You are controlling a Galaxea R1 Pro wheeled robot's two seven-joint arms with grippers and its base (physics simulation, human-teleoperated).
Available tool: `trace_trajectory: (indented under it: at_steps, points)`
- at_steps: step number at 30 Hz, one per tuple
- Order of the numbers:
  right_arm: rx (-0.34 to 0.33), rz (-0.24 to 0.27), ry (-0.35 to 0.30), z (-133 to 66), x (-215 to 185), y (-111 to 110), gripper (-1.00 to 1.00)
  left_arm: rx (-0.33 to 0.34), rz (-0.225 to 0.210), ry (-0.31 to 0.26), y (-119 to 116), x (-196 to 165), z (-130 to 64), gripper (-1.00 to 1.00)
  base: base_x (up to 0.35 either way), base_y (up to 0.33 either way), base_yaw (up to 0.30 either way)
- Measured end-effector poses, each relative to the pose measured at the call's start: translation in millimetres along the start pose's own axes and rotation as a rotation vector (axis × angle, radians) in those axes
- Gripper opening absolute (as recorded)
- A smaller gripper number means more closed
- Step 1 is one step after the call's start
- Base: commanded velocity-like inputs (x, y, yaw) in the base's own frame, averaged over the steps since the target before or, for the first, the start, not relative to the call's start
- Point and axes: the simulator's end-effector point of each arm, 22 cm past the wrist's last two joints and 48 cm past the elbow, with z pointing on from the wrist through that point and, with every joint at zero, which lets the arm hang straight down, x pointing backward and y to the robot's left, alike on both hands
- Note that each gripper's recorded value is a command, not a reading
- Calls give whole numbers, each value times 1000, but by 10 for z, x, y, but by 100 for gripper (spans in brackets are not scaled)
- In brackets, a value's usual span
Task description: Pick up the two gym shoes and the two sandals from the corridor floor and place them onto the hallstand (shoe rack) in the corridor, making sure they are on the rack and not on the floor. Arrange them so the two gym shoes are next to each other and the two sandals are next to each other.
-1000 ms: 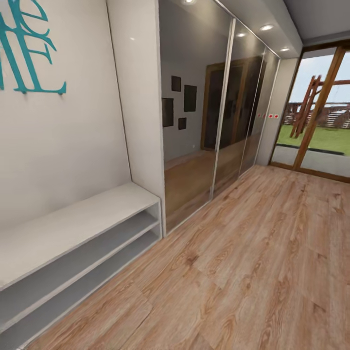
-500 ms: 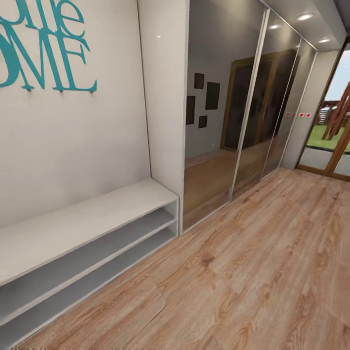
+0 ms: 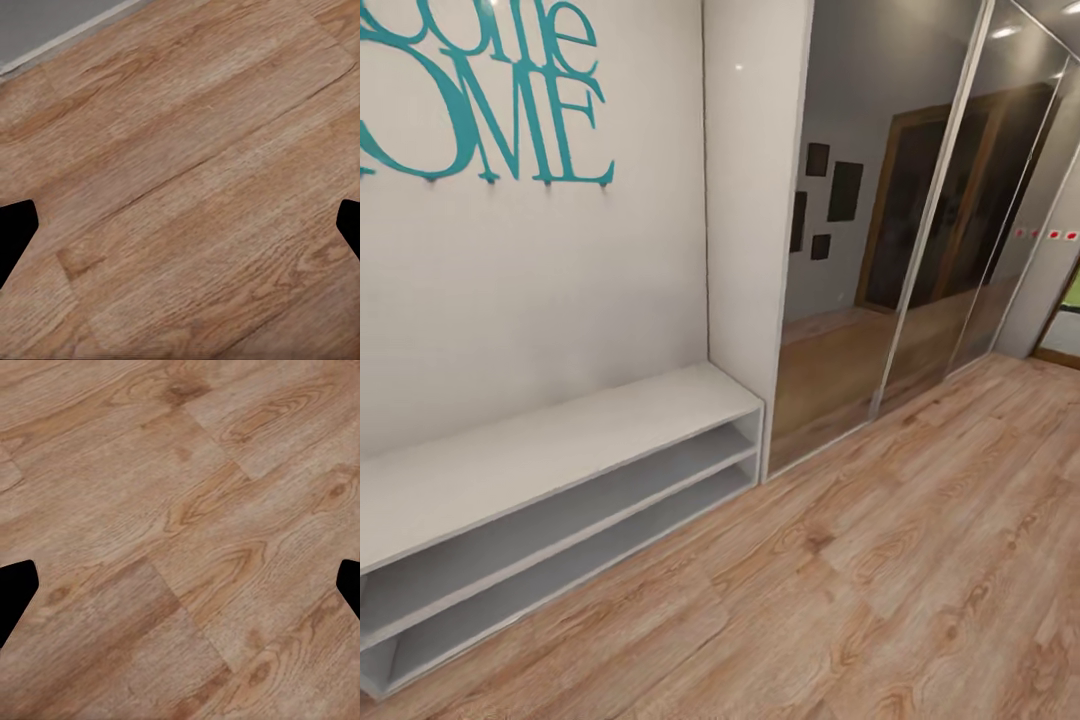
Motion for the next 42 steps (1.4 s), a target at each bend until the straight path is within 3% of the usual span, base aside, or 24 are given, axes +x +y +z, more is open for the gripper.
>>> trace_trajectory:
  at_steps: [7, 31, 42]
  points:
    - [-3, -4, 8, 1, 37, 11, 100, -1, -1, 6, 5, 26, 2, 100, -54, -39, 246]
    - [-4, -6, 24, 0, 103, 24, 100, -1, -2, 20, 6, 88, 0, 100, -222, -156, 258]
    - [-3, -5, 23, -2, 101, 22, 100, -1, -2, 18, 5, 80, 0, 100, -60, -22, 279]
